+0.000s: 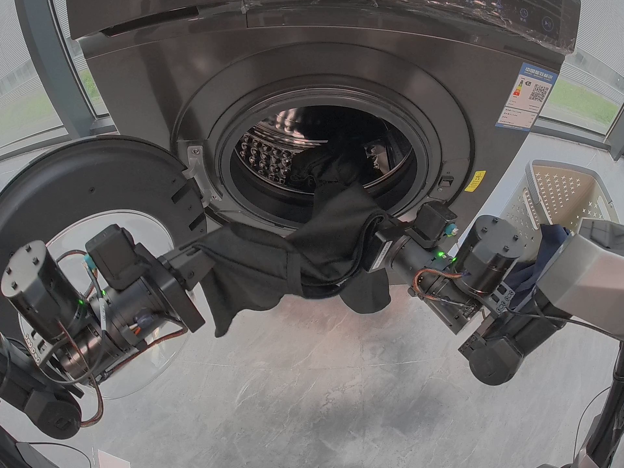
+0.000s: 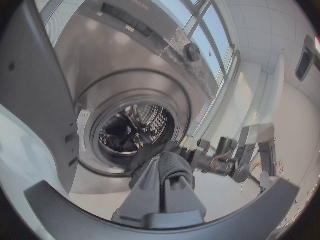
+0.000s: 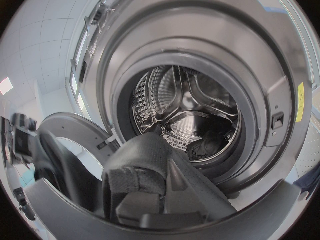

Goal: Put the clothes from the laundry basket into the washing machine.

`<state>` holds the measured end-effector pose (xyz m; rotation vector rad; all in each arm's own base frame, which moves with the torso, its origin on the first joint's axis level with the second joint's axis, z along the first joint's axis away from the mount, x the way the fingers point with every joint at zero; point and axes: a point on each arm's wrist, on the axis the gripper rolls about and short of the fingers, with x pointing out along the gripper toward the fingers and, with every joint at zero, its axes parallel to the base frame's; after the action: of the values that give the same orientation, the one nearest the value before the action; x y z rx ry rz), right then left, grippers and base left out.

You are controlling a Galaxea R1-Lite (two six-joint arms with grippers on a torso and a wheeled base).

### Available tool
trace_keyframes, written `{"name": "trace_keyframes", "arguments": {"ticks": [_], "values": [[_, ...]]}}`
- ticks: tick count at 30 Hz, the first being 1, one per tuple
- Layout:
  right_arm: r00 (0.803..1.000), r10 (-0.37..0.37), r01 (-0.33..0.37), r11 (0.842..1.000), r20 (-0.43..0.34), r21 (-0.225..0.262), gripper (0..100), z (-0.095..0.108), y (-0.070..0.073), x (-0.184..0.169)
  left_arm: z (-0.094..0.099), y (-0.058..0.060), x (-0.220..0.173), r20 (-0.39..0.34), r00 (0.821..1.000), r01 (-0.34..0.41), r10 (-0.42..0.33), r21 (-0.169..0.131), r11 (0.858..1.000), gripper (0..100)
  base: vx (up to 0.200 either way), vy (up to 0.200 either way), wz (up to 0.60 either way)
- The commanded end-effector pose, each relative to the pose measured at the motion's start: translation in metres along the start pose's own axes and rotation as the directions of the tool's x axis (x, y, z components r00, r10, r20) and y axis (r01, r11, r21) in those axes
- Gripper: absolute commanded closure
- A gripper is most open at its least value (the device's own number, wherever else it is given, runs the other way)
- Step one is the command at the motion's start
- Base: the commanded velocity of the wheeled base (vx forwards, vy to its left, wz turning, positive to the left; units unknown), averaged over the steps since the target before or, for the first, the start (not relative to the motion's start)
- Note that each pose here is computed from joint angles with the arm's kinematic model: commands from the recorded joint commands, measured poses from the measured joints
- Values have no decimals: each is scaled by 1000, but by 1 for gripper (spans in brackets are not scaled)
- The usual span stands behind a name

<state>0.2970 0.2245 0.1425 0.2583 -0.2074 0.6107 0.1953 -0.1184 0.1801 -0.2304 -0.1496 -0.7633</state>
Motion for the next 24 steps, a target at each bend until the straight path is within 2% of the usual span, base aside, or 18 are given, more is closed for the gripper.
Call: {"name": "trace_keyframes", "arguments": {"ticks": [1,2,3,5,6,7,9,10,16,18,19,20,23,24], "values": [[998,39,-39,999,44,12,100,29,16,-16,-38,10,-1,-151,988,-44,41,-19,999,100,0,0,0],[998,49,-50,999,51,15,100,33,20,-18,-48,14,3,-182,982,-51,48,-14,999,100,0,0,0],[997,49,-50,999,53,15,100,33,20,-18,-49,14,4,-185,982,-52,48,-13,999,100,0,0,0],[997,53,-54,998,56,20,100,37,25,-23,-65,18,11,-216,975,-53,52,-1,999,100,0,0,0],[997,53,-54,998,56,20,100,37,25,-23,-65,18,11,-216,975,-53,52,-1,999,100,0,0,0],[996,61,-63,998,64,26,100,41,30,-25,-75,21,15,-245,968,-55,55,4,998,100,0,0,0],[995,66,-68,997,68,29,100,42,31,-25,-80,22,17,-257,965,-54,53,4,999,100,0,0,0],[995,68,-70,997,69,36,100,42,32,-26,-82,23,19,-261,964,-55,54,4,998,0,0,0,0],[995,65,-68,997,82,37,100,45,32,-24,-87,21,15,-289,956,-53,50,-2,999,0,0,0,0],[994,66,-70,997,86,38,100,46,31,-23,-96,15,0,-356,933,-53,45,-13,998,0,0,0,0],[994,66,-70,997,86,38,100,46,31,-23,-96,15,-1,-360,932,-53,44,-14,999,0,0,0,0],[994,66,-70,997,91,38,100,47,32,-22,-102,11,-10,-401,915,-45,35,-15,999,0,0,0,0],[993,67,-71,997,97,40,100,47,32,-20,-107,7,-17,-438,899,-28,24,-2,1000,0,0,0,0],[993,67,-71,997,97,38,100,48,32,-20,-111,6,-21,-464,885,-23,21,2,1000,0,0,0,0]]}}
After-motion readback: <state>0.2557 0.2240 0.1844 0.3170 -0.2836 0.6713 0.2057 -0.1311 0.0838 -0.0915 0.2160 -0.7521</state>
